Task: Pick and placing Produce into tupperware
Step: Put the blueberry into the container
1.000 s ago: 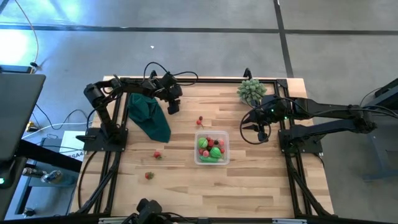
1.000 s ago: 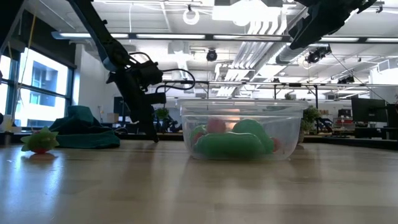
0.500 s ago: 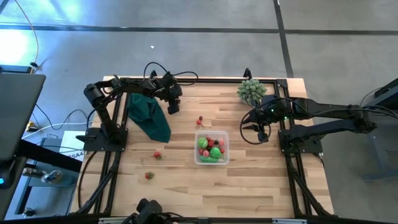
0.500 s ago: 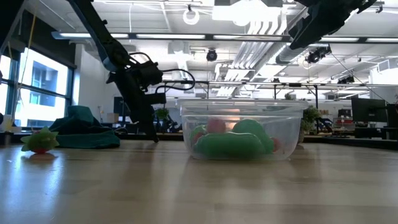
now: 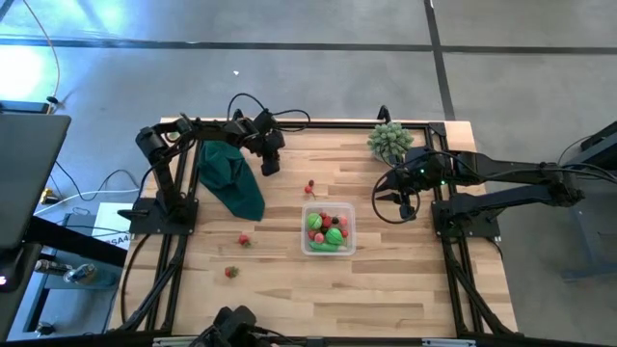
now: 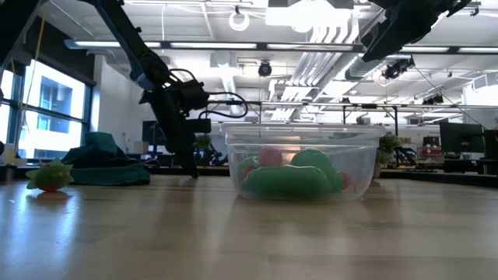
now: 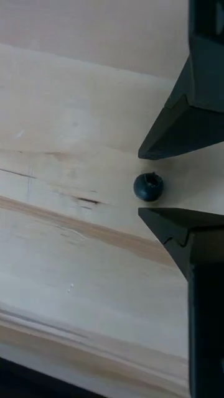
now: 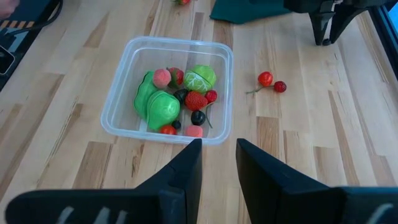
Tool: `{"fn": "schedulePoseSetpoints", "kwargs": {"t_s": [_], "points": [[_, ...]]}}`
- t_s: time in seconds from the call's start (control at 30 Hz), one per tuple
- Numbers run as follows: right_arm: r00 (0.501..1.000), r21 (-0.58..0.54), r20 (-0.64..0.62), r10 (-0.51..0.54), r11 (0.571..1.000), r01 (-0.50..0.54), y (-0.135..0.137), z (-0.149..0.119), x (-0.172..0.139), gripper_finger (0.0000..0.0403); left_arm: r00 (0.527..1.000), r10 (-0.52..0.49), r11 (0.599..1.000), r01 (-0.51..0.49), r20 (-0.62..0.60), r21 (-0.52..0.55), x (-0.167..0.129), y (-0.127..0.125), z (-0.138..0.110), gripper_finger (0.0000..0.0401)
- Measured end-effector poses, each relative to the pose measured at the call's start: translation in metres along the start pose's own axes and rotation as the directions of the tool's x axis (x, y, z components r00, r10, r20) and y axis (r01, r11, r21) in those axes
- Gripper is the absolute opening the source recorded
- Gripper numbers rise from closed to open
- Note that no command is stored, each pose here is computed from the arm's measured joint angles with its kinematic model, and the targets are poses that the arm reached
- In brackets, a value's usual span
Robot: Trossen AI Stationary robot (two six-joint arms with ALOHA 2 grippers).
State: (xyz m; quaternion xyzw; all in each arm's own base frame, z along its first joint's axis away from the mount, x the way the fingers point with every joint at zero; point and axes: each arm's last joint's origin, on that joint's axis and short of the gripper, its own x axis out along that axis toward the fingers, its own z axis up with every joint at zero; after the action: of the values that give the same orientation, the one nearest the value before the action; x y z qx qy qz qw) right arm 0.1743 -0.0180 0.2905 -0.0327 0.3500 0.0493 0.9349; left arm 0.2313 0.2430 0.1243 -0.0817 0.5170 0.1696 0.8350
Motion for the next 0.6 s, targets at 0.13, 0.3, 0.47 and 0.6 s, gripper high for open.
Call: {"fn": "schedulePoseSetpoints", "kwargs": {"t_s": [0.13,0.3,0.47,0.6], "points": [[1.000,0.000,0.000,0.000,1.000,0.000,0.0000,0.0000,-0.0001,0.0089,1.000,-0.002,1.000,0.002,0.001,0.003,0.0001,0.0001,0.0000,0.0129],[1.000,0.000,0.000,0.000,1.000,0.000,0.0000,0.0000,-0.0001,0.0089,1.000,-0.002,1.000,0.002,0.001,-0.005,0.0002,0.0001,0.0000,0.0129],[1.000,0.000,0.000,0.000,1.000,0.000,0.0000,0.0000,-0.0001,0.0089,1.000,0.000,1.000,0.000,0.008,-0.022,0.0005,0.0003,0.0007,0.0111],[1.000,0.000,0.000,0.000,1.000,0.000,0.0001,0.0000,0.0000,0.0089,1.000,0.002,1.000,-0.002,0.013,-0.030,0.0006,0.0005,0.0010,0.0089]]}}
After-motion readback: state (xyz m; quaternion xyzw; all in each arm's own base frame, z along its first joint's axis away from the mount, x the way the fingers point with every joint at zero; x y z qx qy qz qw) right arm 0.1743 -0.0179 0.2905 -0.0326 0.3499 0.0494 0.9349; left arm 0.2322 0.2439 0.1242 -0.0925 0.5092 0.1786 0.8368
